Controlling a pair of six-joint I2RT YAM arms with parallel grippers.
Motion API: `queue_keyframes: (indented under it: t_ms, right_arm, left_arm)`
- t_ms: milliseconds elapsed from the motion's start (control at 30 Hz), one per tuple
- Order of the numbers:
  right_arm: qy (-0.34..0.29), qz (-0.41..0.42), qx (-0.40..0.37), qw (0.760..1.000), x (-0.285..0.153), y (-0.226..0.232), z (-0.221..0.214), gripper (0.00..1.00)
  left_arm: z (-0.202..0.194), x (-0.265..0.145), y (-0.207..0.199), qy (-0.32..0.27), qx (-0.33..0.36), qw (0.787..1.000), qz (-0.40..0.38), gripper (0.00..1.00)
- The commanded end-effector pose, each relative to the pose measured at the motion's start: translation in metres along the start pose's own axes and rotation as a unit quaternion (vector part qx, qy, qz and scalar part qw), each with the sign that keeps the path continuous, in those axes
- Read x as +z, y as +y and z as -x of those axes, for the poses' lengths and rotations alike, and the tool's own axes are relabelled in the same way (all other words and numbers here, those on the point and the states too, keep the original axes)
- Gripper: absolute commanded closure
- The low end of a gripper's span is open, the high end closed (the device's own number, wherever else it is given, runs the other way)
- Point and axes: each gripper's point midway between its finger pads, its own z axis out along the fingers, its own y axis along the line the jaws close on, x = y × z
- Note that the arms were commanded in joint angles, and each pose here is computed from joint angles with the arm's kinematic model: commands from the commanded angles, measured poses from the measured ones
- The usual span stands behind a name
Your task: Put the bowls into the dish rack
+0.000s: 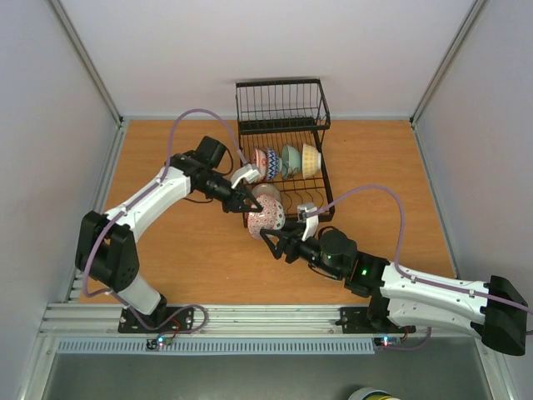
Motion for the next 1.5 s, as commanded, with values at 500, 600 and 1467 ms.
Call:
queue_keyframes:
  t_ms: [500,600,1467]
  right_arm:
    - [0.02,-0.135,-0.075,0.988,-0.004,-0.027,0.018,0.99]
    - [0.028,-0.214,-0.105,0.971,-0.009,-0.039,0.036,0.99]
    - [0.275,-0.477,-0.153,0.821,0.02,-0.154,0.037,0.98]
  left_arm:
    - [0.007,-0.011,-0.017,-0.035,0.042,0.998,0.028,0.02]
    - [0.009,-0.017,-0.006,-0.042,0.056,0.994,0.082,0.01]
    - [0.017,-0.046,0.022,-0.083,0.077,0.965,0.234,0.01]
